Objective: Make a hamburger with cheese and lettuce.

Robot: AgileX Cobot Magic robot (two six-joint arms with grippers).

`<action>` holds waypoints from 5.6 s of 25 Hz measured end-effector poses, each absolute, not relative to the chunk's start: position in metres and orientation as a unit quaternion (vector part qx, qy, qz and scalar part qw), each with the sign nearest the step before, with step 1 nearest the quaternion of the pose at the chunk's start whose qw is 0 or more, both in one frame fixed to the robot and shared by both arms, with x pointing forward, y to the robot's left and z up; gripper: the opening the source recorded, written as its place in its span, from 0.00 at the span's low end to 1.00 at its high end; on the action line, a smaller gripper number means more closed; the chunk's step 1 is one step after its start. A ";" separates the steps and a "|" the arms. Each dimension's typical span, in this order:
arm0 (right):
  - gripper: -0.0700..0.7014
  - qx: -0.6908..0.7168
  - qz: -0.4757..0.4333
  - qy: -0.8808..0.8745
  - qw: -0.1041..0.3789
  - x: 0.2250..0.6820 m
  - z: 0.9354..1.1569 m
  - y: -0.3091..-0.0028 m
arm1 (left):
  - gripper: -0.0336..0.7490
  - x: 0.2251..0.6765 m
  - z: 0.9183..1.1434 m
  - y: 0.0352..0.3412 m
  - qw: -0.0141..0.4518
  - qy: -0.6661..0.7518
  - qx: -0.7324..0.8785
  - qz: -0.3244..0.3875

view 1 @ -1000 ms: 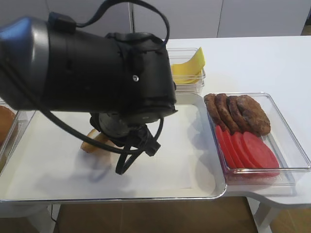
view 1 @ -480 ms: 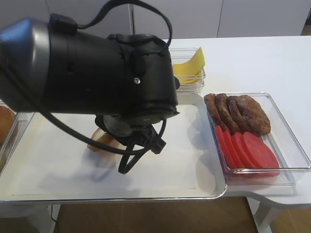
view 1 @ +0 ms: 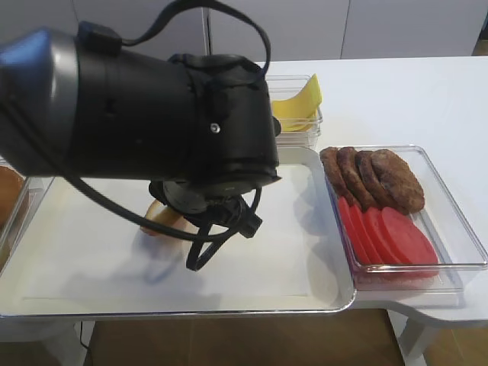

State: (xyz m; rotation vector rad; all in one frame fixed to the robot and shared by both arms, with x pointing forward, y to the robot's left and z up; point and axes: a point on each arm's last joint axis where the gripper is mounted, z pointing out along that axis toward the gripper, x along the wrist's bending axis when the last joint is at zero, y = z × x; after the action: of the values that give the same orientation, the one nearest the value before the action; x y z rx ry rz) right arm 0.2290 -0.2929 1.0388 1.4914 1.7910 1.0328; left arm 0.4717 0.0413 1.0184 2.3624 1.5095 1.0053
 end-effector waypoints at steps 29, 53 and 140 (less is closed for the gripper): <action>0.71 0.560 0.388 0.671 0.291 0.229 1.039 -0.293 | 0.47 0.471 1.012 0.039 0.091 0.520 0.787 0.319; 0.71 0.560 0.388 0.671 0.291 0.229 1.039 -0.293 | 0.55 0.490 1.038 0.034 0.117 0.521 0.818 0.212; 0.71 0.560 0.388 0.672 0.292 0.229 1.039 -0.293 | 0.55 0.222 1.079 0.308 0.345 0.646 0.610 0.302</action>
State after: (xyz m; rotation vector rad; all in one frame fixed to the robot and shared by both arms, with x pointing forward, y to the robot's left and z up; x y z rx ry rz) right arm 0.2290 -0.2929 1.0388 1.4917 1.7909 1.0329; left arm 0.2215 0.3076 1.0795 1.5845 1.6769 0.7850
